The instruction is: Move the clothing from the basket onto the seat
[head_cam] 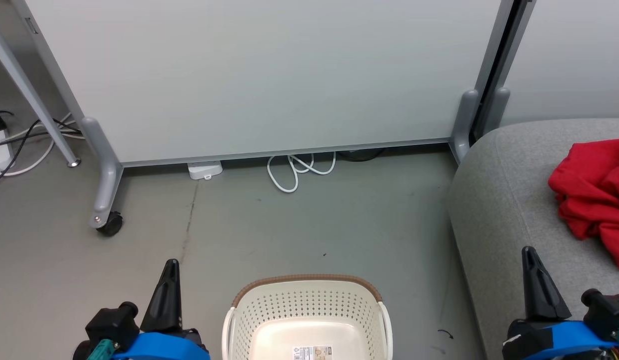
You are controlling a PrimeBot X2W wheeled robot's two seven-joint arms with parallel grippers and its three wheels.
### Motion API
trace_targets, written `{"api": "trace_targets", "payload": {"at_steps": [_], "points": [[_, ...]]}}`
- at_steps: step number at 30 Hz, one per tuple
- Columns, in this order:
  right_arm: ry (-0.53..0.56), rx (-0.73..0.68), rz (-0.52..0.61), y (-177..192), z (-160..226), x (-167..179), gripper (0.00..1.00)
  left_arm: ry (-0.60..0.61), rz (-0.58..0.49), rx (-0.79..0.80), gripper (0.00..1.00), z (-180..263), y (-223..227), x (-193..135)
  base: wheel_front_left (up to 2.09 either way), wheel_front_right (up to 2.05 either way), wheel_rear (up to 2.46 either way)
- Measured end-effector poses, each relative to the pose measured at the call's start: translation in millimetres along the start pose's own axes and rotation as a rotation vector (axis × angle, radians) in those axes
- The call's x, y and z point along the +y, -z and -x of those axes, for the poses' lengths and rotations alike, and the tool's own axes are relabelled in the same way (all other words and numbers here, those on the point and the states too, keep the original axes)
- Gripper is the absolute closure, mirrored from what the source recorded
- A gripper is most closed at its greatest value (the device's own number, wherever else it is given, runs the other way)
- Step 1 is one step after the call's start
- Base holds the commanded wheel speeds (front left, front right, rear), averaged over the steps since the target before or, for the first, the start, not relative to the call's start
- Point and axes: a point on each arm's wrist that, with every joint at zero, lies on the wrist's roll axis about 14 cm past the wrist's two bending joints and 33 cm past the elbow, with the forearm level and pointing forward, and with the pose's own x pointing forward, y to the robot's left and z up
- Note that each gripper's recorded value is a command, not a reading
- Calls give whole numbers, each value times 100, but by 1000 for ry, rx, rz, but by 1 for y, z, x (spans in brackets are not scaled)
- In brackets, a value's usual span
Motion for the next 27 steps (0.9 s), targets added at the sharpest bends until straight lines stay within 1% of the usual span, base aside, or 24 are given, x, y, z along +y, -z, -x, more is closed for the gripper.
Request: {"api": "trace_targets", "payload": {"at_steps": [15,27], "points": [[59,25,-278,5,0,-8,100,-72,268,11,100,-3,-1,13,0,0,0],[87,41,-470,7,-1,-11,100,-102,453,7,100,-8,-4,20,0,0,0]]}}
